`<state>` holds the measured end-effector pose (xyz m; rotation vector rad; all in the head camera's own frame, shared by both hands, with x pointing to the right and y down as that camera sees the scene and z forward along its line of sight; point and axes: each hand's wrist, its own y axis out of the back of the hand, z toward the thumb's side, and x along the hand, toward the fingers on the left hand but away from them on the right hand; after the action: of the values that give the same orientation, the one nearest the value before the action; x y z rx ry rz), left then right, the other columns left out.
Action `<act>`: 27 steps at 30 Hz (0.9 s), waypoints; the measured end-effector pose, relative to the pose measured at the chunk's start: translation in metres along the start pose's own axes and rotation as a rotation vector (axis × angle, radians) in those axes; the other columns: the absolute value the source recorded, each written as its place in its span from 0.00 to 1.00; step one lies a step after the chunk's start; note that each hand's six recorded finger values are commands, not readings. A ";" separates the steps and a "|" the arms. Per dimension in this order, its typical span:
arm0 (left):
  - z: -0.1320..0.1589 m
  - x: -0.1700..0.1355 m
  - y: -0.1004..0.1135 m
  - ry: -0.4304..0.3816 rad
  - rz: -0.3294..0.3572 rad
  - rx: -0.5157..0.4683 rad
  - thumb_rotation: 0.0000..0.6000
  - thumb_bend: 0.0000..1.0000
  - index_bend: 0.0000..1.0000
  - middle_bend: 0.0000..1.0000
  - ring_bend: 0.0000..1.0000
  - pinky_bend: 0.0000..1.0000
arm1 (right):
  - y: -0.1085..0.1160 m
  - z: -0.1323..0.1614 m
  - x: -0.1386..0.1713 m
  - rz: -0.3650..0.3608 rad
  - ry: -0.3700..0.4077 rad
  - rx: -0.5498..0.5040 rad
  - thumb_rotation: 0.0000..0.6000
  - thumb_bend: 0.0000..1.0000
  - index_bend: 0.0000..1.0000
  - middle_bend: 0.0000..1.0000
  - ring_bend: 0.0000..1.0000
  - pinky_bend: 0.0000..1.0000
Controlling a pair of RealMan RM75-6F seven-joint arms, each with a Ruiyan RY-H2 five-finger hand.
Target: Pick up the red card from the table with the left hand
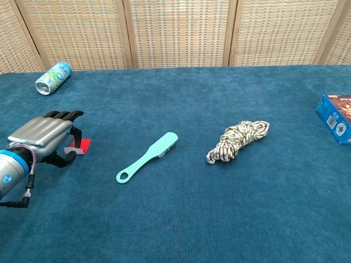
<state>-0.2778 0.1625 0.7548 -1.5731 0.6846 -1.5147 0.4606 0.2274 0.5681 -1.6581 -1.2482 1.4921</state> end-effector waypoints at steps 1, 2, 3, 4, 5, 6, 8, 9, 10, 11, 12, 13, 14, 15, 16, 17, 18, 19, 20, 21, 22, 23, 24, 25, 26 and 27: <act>0.000 0.000 0.000 0.000 0.000 0.000 1.00 0.53 0.56 0.00 0.00 0.00 | 0.000 0.000 0.000 0.000 0.000 0.000 1.00 0.00 0.00 0.00 0.00 0.00; 0.000 0.000 0.000 0.001 0.000 -0.001 1.00 0.54 0.56 0.00 0.00 0.00 | 0.000 0.000 0.000 0.001 0.000 0.000 1.00 0.00 0.00 0.00 0.00 0.00; 0.000 0.001 0.000 0.001 0.000 -0.003 1.00 0.55 0.56 0.00 0.00 0.00 | 0.000 0.000 0.000 0.001 0.000 0.001 1.00 0.00 0.00 0.00 0.00 0.00; 0.000 0.001 0.000 0.001 0.001 -0.003 1.00 0.56 0.56 0.00 0.00 0.00 | 0.000 0.000 0.000 0.001 0.000 0.002 1.00 0.00 0.00 0.00 0.00 0.00; 0.000 0.002 0.000 0.001 0.002 -0.002 1.00 0.57 0.56 0.00 0.00 0.00 | 0.000 0.000 0.000 0.001 -0.001 0.002 1.00 0.00 0.00 0.00 0.00 0.00; 0.000 0.003 0.001 0.001 0.002 -0.002 1.00 0.56 0.56 0.00 0.00 0.00 | 0.000 -0.001 0.000 0.001 -0.001 0.002 1.00 0.00 0.00 0.00 0.00 0.00; 0.000 0.005 0.001 0.002 0.003 0.000 1.00 0.56 0.56 0.00 0.00 0.00 | -0.001 -0.001 0.000 0.002 -0.003 0.002 1.00 0.00 0.00 0.00 0.00 0.00; 0.000 0.006 0.002 0.002 0.004 0.001 1.00 0.56 0.56 0.00 0.00 0.00 | -0.001 -0.002 0.000 0.003 -0.004 0.003 1.00 0.00 0.00 0.00 0.00 0.00; 0.000 0.007 0.002 0.003 0.004 0.001 1.00 0.56 0.56 0.00 0.00 0.00 | -0.001 -0.002 -0.001 0.004 -0.005 0.003 1.00 0.00 0.00 0.00 0.00 0.00; 0.000 0.008 0.002 0.005 0.004 0.000 1.00 0.56 0.56 0.00 0.00 0.00 | -0.001 -0.002 -0.001 0.004 -0.006 0.003 1.00 0.00 0.00 0.00 0.00 0.00; 0.000 0.009 0.002 0.006 0.004 -0.002 1.00 0.56 0.56 0.00 0.00 0.00 | -0.001 -0.002 -0.001 0.003 -0.007 0.004 1.00 0.00 0.00 0.00 0.00 0.00; 0.000 0.010 0.002 0.007 0.003 -0.004 1.00 0.56 0.56 0.00 0.00 0.00 | -0.001 -0.003 -0.001 0.003 -0.008 0.004 1.00 0.00 0.00 0.00 0.00 0.00; 0.000 0.011 0.002 0.008 0.002 -0.005 1.00 0.56 0.56 0.00 0.00 0.00 | -0.002 -0.003 -0.001 0.003 -0.010 0.005 1.00 0.00 0.00 0.00 0.00 0.00; -0.001 0.012 0.002 0.009 0.002 -0.005 1.00 0.56 0.56 0.00 0.00 0.00 | -0.002 -0.003 -0.001 0.004 -0.011 0.006 1.00 0.00 0.00 0.00 0.00 0.00; -0.001 0.014 0.003 0.011 0.003 -0.002 1.00 0.56 0.56 0.00 0.00 0.00 | -0.002 -0.004 -0.002 0.005 -0.013 0.008 1.00 0.00 0.00 0.00 0.00 0.00; -0.002 0.016 0.003 0.013 0.003 -0.001 1.00 0.56 0.56 0.00 0.00 0.00 | -0.003 -0.004 -0.002 0.006 -0.014 0.009 1.00 0.00 0.00 0.00 0.00 0.00; -0.002 0.017 0.004 0.015 0.004 -0.002 1.00 0.56 0.56 0.00 0.00 0.00 | -0.003 -0.004 -0.002 0.007 -0.015 0.011 1.00 0.00 0.00 0.00 0.00 0.00; -0.003 0.019 0.004 0.018 0.006 -0.004 1.00 0.56 0.56 0.00 0.00 0.00 | -0.004 -0.004 -0.002 0.008 -0.016 0.012 1.00 0.00 0.00 0.00 0.00 0.00; -0.003 0.021 0.005 0.019 0.007 -0.004 1.00 0.56 0.56 0.00 0.00 0.00 | -0.004 -0.004 -0.003 0.009 -0.017 0.014 1.00 0.00 0.00 0.00 0.00 0.00; -0.004 0.022 0.005 0.021 0.009 -0.003 1.00 0.56 0.57 0.00 0.00 0.00 | -0.005 -0.004 -0.003 0.010 -0.017 0.015 1.00 0.00 0.00 0.00 0.00 0.00; -0.004 0.024 0.006 0.022 0.010 -0.001 1.00 0.56 0.57 0.00 0.00 0.00 | -0.005 -0.004 -0.003 0.011 -0.017 0.016 1.00 0.00 0.00 0.00 0.00 0.00; -0.004 0.025 0.006 0.022 0.012 0.000 1.00 0.56 0.57 0.00 0.00 0.00 | -0.005 -0.004 -0.003 0.011 -0.017 0.017 1.00 0.00 0.00 0.00 0.00 0.00; -0.004 0.026 0.007 0.023 0.013 0.001 1.00 0.56 0.57 0.00 0.00 0.00 | -0.006 -0.005 -0.003 0.011 -0.019 0.018 1.00 0.00 0.00 0.00 0.00 0.00; -0.004 0.028 0.007 0.024 0.015 0.001 1.00 0.56 0.57 0.00 0.00 0.00 | -0.006 -0.005 -0.003 0.012 -0.019 0.019 1.00 0.00 0.00 0.00 0.00 0.00; -0.005 0.029 0.008 0.024 0.016 0.001 1.00 0.56 0.57 0.00 0.00 0.00 | -0.006 -0.005 -0.003 0.012 -0.020 0.019 1.00 0.00 0.00 0.00 0.00 0.00; -0.005 0.030 0.008 0.025 0.018 0.003 1.00 0.56 0.57 0.00 0.00 0.00 | -0.006 -0.006 -0.004 0.013 -0.022 0.019 1.00 0.00 0.00 0.00 0.00 0.00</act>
<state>-0.2774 0.1325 0.7632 -1.5449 0.7085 -1.5240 0.4645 0.2276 0.5764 -1.6447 -1.2330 1.5294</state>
